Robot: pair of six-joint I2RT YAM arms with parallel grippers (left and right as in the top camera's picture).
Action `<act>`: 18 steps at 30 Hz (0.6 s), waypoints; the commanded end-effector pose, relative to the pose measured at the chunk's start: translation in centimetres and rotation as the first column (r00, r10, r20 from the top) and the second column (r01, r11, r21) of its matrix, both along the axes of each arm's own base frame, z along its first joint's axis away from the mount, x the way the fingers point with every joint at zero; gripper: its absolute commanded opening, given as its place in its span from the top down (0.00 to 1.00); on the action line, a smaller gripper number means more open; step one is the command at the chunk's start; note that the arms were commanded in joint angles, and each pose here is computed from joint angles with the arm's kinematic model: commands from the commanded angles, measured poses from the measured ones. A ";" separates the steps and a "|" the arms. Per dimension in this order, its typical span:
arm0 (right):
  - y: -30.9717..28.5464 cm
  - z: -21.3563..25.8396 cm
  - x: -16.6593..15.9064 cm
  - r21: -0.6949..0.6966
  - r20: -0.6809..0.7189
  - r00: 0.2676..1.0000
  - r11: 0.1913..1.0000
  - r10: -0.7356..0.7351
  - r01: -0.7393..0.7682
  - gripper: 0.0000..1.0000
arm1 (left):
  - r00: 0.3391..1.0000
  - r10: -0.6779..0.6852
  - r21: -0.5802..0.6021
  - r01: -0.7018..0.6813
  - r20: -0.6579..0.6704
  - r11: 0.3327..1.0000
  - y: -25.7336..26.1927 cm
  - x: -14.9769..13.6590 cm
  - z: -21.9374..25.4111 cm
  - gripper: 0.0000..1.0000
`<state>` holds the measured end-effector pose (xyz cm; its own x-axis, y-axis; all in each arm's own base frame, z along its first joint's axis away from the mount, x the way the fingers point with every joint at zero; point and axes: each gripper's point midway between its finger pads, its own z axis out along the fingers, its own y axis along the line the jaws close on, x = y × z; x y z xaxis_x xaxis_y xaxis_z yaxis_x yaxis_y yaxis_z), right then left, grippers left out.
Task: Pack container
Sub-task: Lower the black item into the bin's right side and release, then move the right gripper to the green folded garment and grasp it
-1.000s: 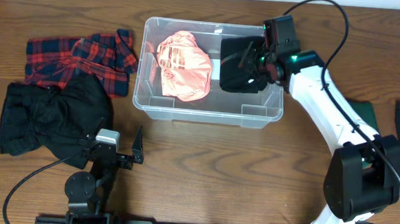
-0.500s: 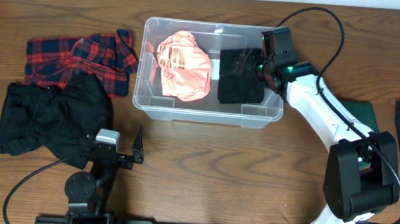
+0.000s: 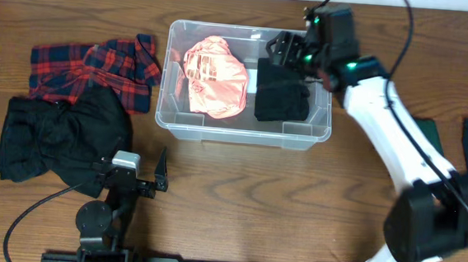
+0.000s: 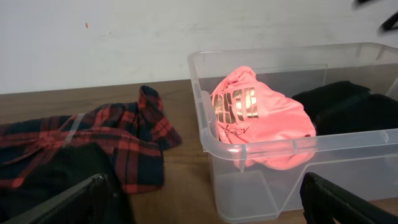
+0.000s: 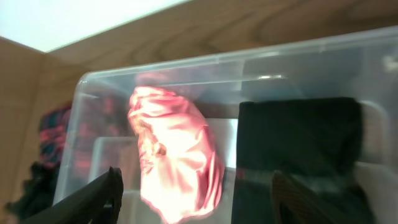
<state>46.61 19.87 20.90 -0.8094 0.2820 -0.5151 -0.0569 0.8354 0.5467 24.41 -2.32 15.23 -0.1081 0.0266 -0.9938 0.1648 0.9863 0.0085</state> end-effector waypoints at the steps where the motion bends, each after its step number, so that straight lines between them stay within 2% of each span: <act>1: -4.8 7.5 -0.7 -0.029 0.125 0.992 0.999 -0.028 0.031 0.25 | 0.999 0.002 -0.012 -0.003 -0.052 1.000 0.0 -0.1 -1.7 0.02; 5: -13.9 7.9 -3.6 -0.110 0.019 0.981 0.975 -0.193 0.193 0.23 | 0.999 0.002 -0.012 -0.003 -0.052 1.000 0.0 -0.1 -1.7 0.02; 8: -20.4 6.2 -6.7 -0.168 -0.107 0.943 0.941 -0.315 0.295 0.23 | 0.999 0.002 -0.012 -0.003 -0.052 1.000 0.0 -0.1 -1.7 0.02; 13: -27.8 1.9 -12.4 -0.312 -0.323 0.806 0.860 -0.497 0.405 0.21 | 0.999 0.002 -0.012 -0.003 -0.052 1.000 0.0 -0.1 -1.7 0.02; 18: -30.8 -1.7 -15.4 -0.331 -0.435 0.679 0.806 -0.592 0.491 0.22 | 0.999 0.002 -0.012 -0.003 -0.052 1.000 0.0 -0.1 -1.7 0.02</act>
